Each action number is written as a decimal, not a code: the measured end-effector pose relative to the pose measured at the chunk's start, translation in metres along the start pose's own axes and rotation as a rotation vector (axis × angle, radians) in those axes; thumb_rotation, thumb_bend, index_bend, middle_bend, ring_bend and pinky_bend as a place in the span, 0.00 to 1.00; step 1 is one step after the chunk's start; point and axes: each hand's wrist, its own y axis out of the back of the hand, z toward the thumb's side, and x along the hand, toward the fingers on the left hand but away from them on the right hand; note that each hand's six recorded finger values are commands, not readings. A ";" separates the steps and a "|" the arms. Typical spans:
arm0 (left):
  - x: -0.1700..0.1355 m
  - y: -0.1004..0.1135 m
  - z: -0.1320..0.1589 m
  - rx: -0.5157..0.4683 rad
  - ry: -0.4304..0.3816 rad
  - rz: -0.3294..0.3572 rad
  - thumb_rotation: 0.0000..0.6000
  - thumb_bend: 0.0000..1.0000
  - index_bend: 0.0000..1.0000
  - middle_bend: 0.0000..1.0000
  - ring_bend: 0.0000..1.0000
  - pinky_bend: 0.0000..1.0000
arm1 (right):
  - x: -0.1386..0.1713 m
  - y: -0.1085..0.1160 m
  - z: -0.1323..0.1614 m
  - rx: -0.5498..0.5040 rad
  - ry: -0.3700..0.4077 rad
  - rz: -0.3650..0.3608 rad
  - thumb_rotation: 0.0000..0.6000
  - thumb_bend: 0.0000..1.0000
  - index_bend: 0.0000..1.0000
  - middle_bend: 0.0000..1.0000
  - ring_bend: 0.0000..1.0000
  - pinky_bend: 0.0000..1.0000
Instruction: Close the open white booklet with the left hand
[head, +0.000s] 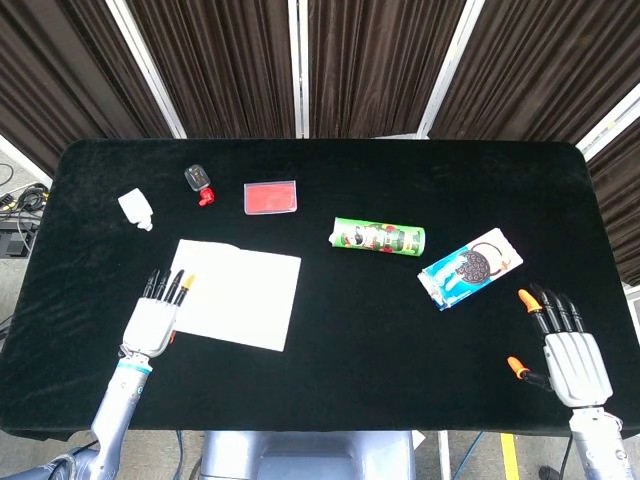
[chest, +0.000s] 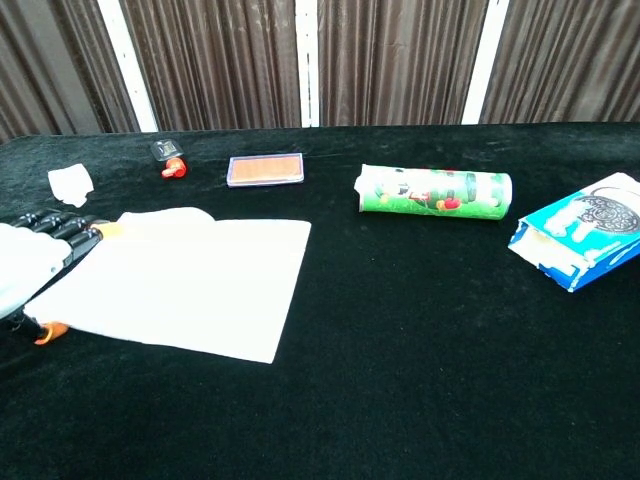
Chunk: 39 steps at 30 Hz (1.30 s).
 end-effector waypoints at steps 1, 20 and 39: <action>0.000 0.002 0.000 -0.002 -0.002 0.010 1.00 0.56 0.00 0.00 0.00 0.00 | 0.000 0.000 0.000 -0.001 0.000 0.000 1.00 0.08 0.00 0.00 0.00 0.00; -0.001 0.042 0.022 -0.026 -0.088 0.172 1.00 0.45 0.00 0.00 0.00 0.00 | 0.000 0.001 0.000 -0.006 -0.003 -0.001 1.00 0.08 0.00 0.00 0.00 0.00; -0.005 0.068 0.069 -0.108 -0.174 0.270 1.00 0.30 0.00 0.00 0.00 0.00 | 0.000 0.008 -0.002 -0.021 -0.013 -0.016 1.00 0.08 0.00 0.00 0.00 0.00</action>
